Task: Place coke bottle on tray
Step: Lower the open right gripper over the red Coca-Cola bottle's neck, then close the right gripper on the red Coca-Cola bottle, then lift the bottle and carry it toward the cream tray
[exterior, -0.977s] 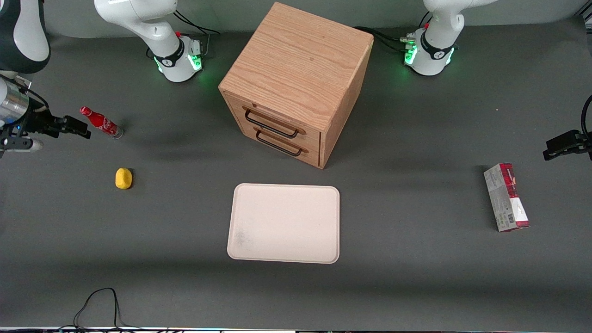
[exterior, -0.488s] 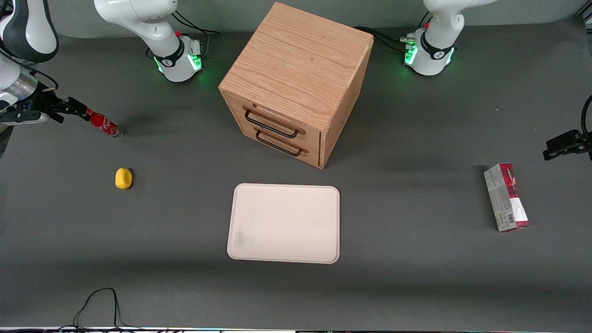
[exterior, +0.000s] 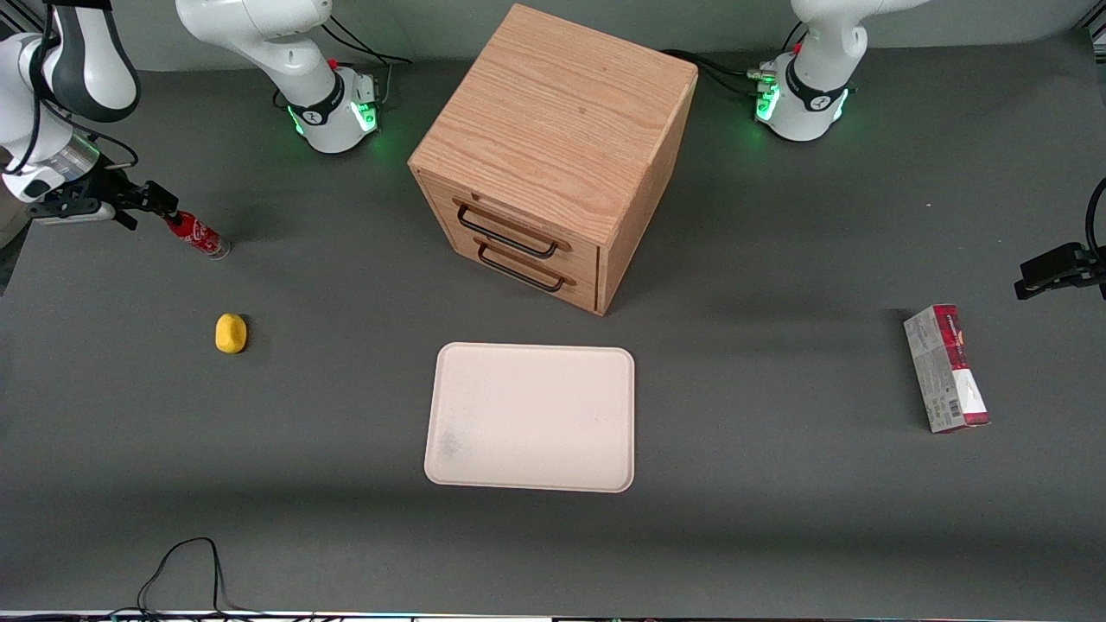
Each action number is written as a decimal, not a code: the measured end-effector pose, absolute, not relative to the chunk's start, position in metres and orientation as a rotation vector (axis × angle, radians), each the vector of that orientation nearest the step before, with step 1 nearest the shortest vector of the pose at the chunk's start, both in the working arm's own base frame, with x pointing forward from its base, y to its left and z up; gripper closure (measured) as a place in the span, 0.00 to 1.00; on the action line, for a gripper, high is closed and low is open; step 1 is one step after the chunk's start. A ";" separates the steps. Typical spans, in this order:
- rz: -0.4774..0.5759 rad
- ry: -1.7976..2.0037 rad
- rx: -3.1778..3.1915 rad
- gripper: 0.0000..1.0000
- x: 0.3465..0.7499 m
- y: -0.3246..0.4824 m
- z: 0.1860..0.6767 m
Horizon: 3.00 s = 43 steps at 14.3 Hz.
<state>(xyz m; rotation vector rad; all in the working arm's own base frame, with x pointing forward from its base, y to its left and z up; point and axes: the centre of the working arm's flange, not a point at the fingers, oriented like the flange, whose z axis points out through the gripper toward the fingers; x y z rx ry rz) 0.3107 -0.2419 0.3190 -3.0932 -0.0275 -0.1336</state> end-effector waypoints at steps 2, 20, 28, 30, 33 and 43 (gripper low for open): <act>-0.125 -0.029 -3.087 0.00 0.308 -0.239 0.315; -0.075 -0.040 -3.085 0.62 0.302 -0.244 0.306; -0.038 -0.134 -3.199 0.62 0.391 -0.247 0.394; -0.046 -0.128 -3.215 0.62 0.419 -0.242 0.416; -0.025 -0.119 -3.235 0.62 0.468 -0.229 0.464; -0.146 -0.083 -3.180 0.62 0.616 -0.066 0.580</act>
